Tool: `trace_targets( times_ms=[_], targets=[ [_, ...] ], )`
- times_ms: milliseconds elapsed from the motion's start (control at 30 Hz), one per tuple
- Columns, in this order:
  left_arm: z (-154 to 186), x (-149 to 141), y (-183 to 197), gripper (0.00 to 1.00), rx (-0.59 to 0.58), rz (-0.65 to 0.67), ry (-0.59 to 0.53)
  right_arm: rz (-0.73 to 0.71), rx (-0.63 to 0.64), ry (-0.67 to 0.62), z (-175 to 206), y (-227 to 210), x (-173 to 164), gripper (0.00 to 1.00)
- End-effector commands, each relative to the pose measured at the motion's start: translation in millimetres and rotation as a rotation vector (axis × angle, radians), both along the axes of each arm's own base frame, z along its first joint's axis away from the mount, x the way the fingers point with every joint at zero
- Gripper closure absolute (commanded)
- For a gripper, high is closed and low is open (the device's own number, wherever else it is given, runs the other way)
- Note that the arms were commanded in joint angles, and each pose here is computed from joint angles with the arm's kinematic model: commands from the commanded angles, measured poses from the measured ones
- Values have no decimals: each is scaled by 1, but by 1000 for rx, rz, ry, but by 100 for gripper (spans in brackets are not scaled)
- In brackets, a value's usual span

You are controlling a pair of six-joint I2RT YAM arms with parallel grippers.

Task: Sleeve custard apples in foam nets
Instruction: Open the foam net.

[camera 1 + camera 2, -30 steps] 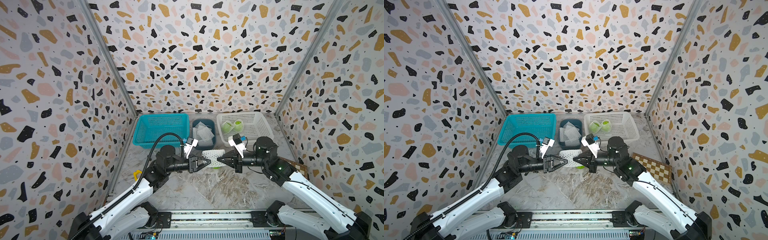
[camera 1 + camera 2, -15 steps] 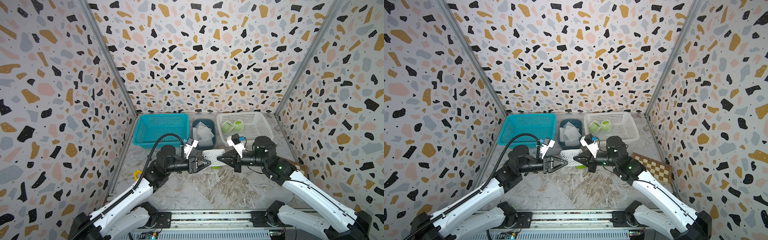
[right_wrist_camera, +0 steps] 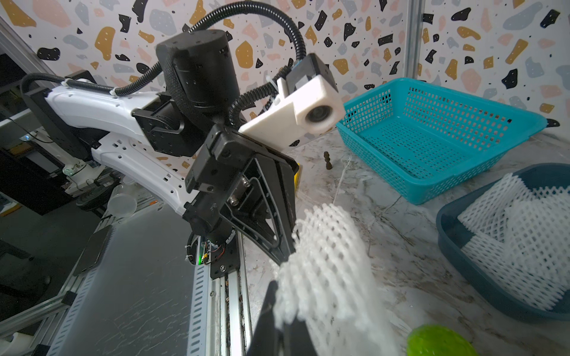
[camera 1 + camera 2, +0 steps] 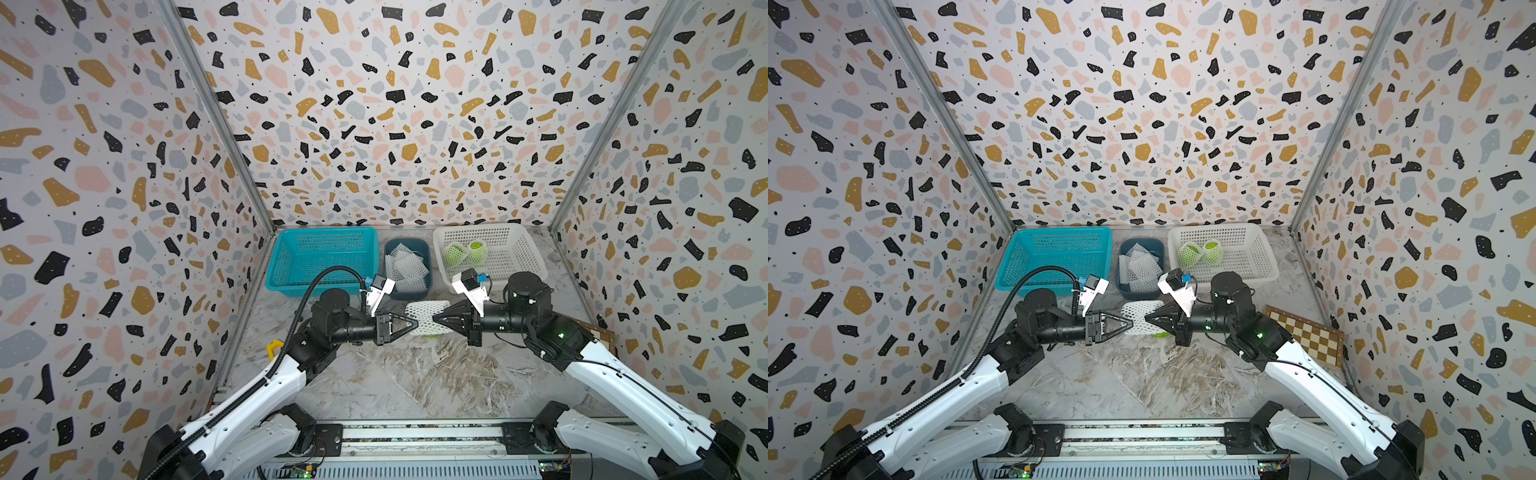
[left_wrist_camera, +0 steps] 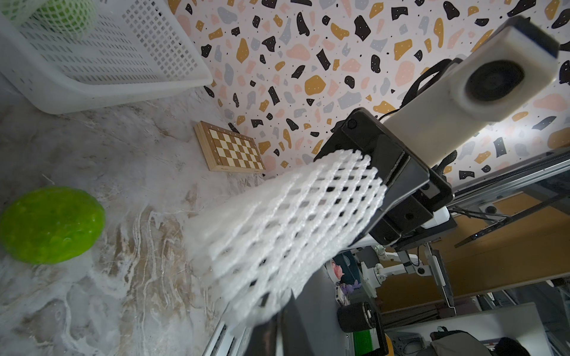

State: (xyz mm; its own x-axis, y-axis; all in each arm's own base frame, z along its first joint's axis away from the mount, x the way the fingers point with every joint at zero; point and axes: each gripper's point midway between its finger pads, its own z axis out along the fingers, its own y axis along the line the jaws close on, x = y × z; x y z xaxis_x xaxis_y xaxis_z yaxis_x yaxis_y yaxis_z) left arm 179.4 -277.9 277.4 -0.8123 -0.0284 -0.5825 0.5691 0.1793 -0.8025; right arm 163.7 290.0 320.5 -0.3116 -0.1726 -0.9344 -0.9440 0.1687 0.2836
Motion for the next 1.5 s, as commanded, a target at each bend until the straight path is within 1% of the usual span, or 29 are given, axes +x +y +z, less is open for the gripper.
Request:
trace_targets(
  times_ms=[0,33,100,167,200,233,300,333,400,500,633,733,867,967,1133,1267,1400,1467],
  targets=[
    [21,-1,-2,100,-60,-21,-57,25,36,-39,22,0,-6,90],
    [22,-1,-1,100,-65,-20,-60,22,36,-34,22,0,-6,82],
    [23,1,-1,100,-72,-12,-62,-35,34,-32,21,-4,1,58],
    [24,3,0,100,-82,-5,-75,-110,46,-34,22,-13,12,46],
    [26,5,1,100,-96,5,-53,-157,57,-30,22,-20,19,40],
    [26,7,2,100,-101,10,-57,-198,72,-27,23,-29,26,36],
    [28,8,2,100,-109,16,-59,-310,115,20,22,-49,44,19],
    [29,8,2,100,-114,14,-63,-351,135,43,19,-58,51,15],
    [33,8,2,100,-126,13,-72,-409,174,105,10,-72,63,14],
    [41,8,2,100,-152,7,-84,-420,217,219,-10,-81,76,19],
    [54,9,-2,100,-189,-10,-103,-292,289,360,-33,-66,74,28],
    [62,10,-7,100,-219,-25,-120,-210,336,410,-41,-53,68,31],
    [73,9,-19,100,-253,-60,-152,-126,343,404,-33,-28,57,31],
    [80,10,-28,100,-279,-80,-176,-62,380,410,-21,-18,50,31],
    [91,12,-33,100,-325,-112,-206,10,432,400,-1,-16,43,32],
    [90,9,-33,100,-316,-126,-216,85,486,356,23,-20,29,34],
    [85,5,-29,100,-295,-116,-229,100,502,327,36,-27,23,34],
    [82,4,-26,100,-282,-98,-239,132,516,310,45,-28,16,35]
  ],
)
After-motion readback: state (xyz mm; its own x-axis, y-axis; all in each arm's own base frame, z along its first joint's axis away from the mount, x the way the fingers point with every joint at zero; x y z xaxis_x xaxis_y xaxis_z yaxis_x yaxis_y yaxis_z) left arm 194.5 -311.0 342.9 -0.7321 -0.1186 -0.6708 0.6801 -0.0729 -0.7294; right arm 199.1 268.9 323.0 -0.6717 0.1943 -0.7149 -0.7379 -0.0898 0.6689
